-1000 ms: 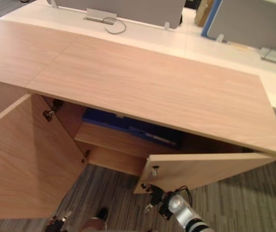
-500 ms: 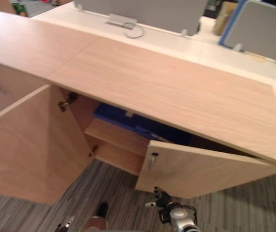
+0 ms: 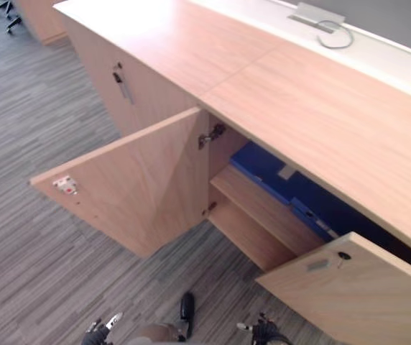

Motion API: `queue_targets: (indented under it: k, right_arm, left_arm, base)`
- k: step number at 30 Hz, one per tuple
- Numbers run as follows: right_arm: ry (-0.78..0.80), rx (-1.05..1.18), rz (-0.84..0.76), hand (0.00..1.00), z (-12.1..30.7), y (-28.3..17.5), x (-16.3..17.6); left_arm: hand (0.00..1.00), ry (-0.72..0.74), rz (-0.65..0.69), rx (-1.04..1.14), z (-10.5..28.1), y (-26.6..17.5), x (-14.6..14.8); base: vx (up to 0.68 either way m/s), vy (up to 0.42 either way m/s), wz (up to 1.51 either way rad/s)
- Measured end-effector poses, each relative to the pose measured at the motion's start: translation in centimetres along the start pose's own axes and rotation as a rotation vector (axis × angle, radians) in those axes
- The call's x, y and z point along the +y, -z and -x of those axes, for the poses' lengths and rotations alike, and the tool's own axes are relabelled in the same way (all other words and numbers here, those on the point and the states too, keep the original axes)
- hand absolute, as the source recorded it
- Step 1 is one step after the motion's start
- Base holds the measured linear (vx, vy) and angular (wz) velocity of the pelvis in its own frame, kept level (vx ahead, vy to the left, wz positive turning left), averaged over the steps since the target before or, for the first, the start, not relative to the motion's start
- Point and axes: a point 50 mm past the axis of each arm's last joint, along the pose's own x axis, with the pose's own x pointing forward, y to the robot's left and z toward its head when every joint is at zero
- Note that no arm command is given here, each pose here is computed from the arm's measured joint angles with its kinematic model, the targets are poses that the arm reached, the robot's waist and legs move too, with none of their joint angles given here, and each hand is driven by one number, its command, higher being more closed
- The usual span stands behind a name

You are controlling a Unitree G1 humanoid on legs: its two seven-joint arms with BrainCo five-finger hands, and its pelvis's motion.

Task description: Walk over to the cabinet, pick up the folder, carry it to the office cabinet, place the folder inside the office cabinet, then close the office cabinet door

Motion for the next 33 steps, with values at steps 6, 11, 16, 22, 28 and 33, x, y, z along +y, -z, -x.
queue_targets:
  k: [6,11,16,22,28,33]
  right_arm:
    - [0.016,0.003,-0.032,0.00,0.1,0.2,-0.4]
    - [0.023,-0.004,-0.041,0.00,0.1,0.3,-0.7]
    - [0.012,-0.022,-0.030,0.00,0.2,0.1,-0.7]
    - [-0.042,-0.017,-0.007,0.00,0.1,0.0,0.3]
    - [-0.041,0.013,0.007,0.00,0.2,0.5,-0.4]
    - [-0.014,0.021,-0.006,0.00,0.3,0.8,-1.7]
  left_arm:
    - [0.00,-0.005,0.230,-0.008,0.2,-0.2,-0.5]
    - [0.00,-0.074,0.436,-0.163,0.2,-3.7,0.8]
    - [0.00,-0.100,0.400,-0.346,0.5,-8.3,1.8]
    - [0.00,-0.156,0.148,-0.492,0.4,-13.8,3.5]
    - [0.00,-0.212,0.014,-0.543,-0.5,-18.9,5.4]
    - [0.00,-0.156,-0.053,-0.543,-1.2,-21.3,4.0]
  base:
    - [-0.06,-0.048,0.06]
    - [-0.04,-0.021,0.00]
    - [0.09,-0.029,0.05]
    - [0.05,-0.028,-0.13]
    - [-0.07,-0.087,-0.43]
    - [-0.07,-0.033,-0.16]
